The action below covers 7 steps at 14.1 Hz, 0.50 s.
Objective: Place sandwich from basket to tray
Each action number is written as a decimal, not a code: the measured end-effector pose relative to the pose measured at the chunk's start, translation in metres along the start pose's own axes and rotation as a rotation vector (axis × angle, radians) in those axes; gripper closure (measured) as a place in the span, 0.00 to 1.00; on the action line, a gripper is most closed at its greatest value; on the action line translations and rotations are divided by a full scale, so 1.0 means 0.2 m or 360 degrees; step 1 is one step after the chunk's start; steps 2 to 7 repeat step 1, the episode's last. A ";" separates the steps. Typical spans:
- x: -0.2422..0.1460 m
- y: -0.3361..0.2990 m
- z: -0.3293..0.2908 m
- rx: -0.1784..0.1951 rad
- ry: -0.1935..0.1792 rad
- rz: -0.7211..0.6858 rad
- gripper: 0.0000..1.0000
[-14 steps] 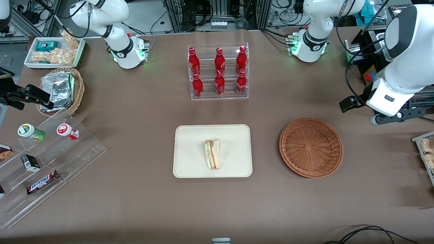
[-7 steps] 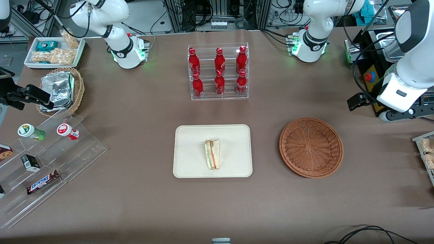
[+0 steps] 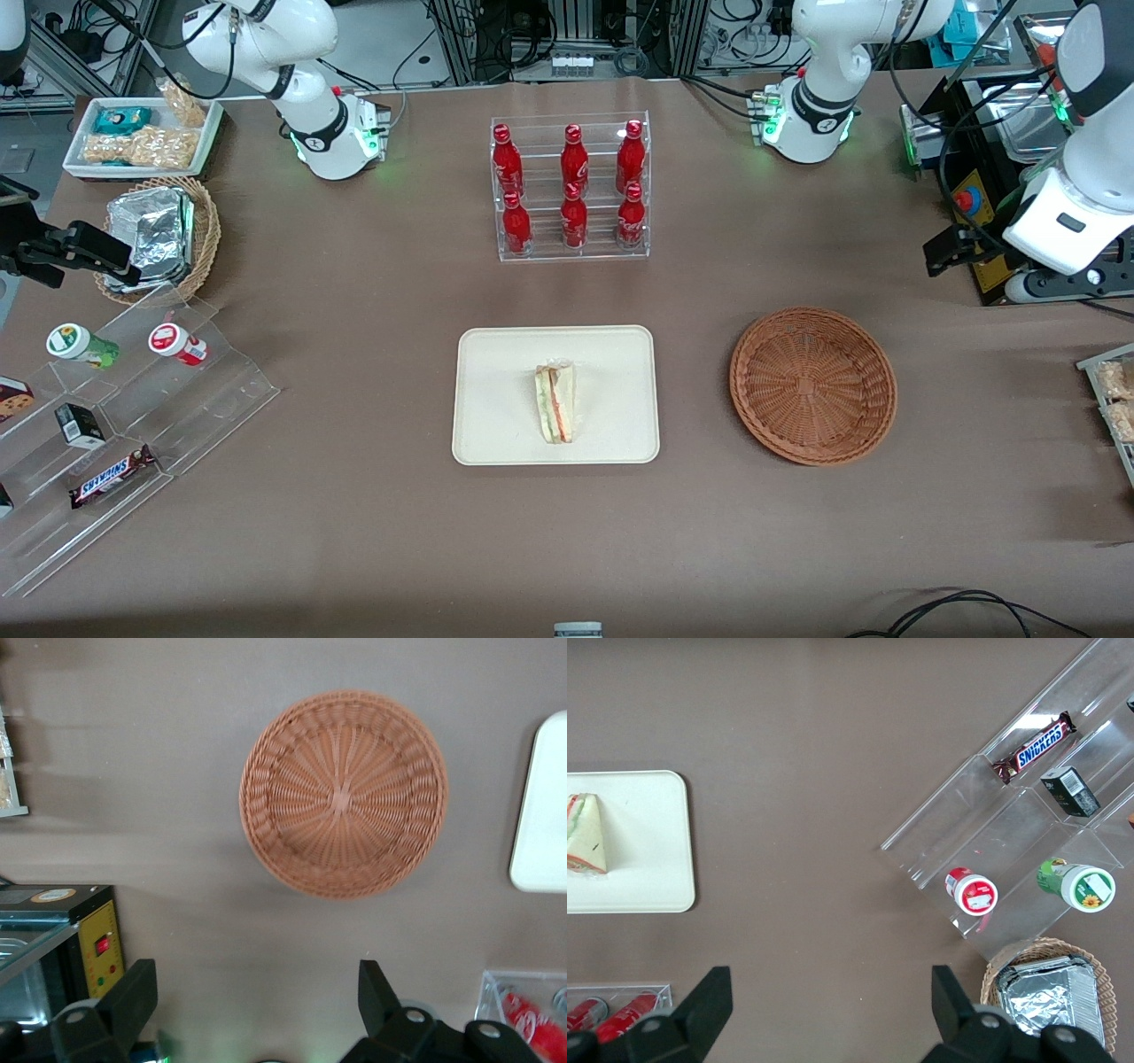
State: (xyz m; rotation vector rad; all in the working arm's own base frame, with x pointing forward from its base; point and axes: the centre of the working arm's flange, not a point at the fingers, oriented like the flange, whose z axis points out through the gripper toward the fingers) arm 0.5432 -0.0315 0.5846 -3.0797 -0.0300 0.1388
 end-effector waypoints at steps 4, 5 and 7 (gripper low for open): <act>-0.01 -0.02 -0.02 -0.0019 0.0002 0.0006 0.00; -0.01 -0.02 -0.02 -0.0019 0.0002 0.0006 0.00; -0.01 -0.02 -0.02 -0.0019 0.0002 0.0006 0.00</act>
